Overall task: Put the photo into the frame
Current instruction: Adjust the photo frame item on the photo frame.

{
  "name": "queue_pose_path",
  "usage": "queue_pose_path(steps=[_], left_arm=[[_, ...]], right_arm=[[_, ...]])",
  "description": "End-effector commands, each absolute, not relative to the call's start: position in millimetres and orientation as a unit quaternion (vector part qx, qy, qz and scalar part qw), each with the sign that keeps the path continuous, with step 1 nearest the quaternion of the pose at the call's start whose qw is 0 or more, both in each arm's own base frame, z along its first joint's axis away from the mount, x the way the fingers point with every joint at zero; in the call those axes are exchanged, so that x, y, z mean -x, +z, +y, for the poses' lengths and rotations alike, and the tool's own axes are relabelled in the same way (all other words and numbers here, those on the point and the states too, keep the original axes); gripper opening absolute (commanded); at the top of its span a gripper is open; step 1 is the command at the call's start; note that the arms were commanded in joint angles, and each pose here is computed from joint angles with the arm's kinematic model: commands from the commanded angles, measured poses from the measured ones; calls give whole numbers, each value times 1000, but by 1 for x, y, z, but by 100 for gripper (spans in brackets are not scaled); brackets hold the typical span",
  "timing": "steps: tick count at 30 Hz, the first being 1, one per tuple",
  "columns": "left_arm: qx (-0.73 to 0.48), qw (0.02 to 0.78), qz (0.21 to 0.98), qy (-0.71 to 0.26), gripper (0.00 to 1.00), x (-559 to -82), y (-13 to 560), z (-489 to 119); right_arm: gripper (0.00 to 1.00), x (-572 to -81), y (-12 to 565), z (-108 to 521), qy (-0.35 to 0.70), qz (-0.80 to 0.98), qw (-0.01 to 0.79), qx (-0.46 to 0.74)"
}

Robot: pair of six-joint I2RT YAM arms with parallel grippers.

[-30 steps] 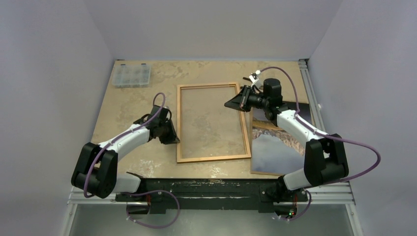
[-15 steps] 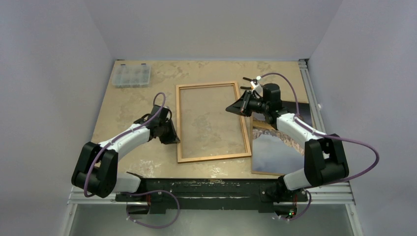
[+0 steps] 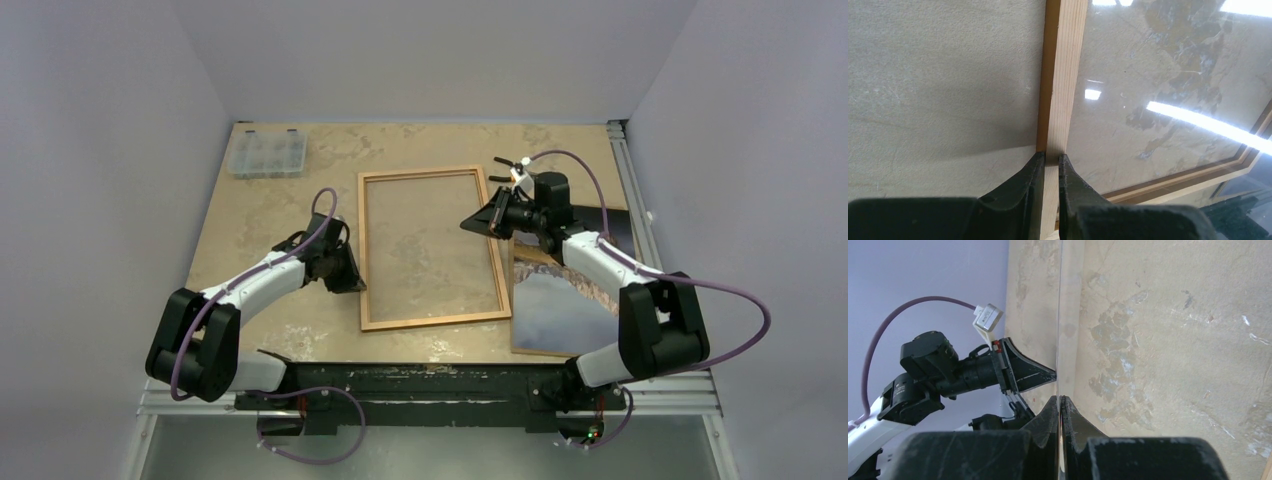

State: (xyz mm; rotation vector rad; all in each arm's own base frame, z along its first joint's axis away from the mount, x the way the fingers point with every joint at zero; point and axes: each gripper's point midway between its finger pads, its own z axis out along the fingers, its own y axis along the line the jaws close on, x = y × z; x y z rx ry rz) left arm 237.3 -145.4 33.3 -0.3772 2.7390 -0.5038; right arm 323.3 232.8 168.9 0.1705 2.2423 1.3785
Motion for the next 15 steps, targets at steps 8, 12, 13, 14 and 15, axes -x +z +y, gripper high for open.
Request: queue_pose_path(steps=[8,12,13,14,15], left_arm=[[121,124,979,-105,9,-213,2,-125],[120,124,979,-105,9,-213,2,-126],[120,124,980,-104,9,-213,2,-125],[120,125,979,-104,9,-213,2,-126],[119,125,980,-104,9,-213,2,-126]], right_arm=[[0,-317,135,229,469,852,230,-39],[0,-318,121,227,453,863,221,-33],[0,-318,118,227,450,865,218,-32],[0,-318,114,227,449,867,214,-32],[1,-318,111,227,448,868,211,-31]])
